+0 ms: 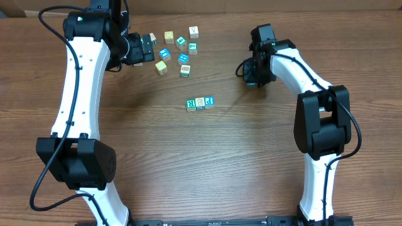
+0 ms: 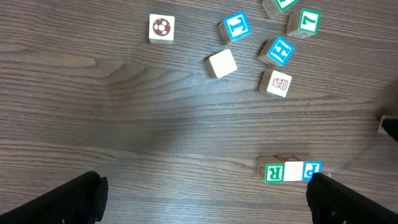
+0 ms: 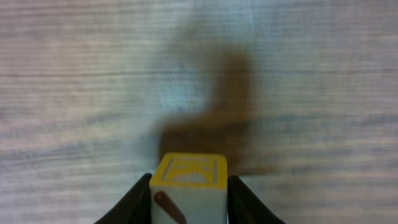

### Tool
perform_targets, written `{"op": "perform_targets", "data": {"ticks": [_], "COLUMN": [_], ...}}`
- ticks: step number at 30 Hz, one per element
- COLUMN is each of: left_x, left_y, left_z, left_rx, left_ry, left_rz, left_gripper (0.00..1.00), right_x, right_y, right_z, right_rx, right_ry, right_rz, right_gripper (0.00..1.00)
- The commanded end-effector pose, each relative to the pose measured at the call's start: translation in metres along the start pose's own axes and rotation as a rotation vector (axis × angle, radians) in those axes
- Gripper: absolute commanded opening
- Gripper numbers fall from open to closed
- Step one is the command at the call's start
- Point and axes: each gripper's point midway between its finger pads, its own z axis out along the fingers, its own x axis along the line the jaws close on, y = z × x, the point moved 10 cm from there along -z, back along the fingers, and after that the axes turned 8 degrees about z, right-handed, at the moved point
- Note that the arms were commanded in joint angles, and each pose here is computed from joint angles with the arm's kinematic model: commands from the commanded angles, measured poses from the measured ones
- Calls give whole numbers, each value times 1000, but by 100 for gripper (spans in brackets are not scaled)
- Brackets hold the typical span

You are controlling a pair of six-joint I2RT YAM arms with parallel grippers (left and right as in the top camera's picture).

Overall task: Form a horizontal line
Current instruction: 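Lower the right gripper and close on the hammer block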

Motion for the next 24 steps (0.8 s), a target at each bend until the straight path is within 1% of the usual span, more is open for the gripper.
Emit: {"op": "perform_targets", "data": {"ticks": [1,6,8,10,11,13,16,18,22,23,24], "left_x": [-2,-2,-2,-2,-2,-2,-2,-2,-2,-2,-2], "left_y": [1,1,1,1,1,1,1,1,1,1,1], "left_z": [1,1,1,1,1,1,1,1,1,1,1], "left_rx": [-2,-2,-2,-2,-2,-2,-2,-2,-2,-2,-2], "left_ry": [4,4,4,4,4,4,4,4,4,4,4], "left_rz": [-4,-4,-4,-4,-4,-4,-4,-4,-4,-4,-4], "left_gripper": [100,100,100,100,100,100,100,100,100,100,100], "right_x": [6,18,22,25,25,26,25,26,26,24,23], "right_y": [11,11,8,5,4,3,2,1,1,2,3], "right_z": [-19,-52,-58,-60,-60,-59,-57,-55,-49,-48,-47], "right_rx": [-19,-3,-5,3,6,2,-17,-19,-29,-40,-52], "right_ry": [38,147,148,147,143,120,64,56,54,37,18], "right_rz": [2,-6,-1,-6,-8,-12,-17,-19,-20,-11,3], "right_gripper": [32,28,26,26,28,38,44,50,52,56,56]}}
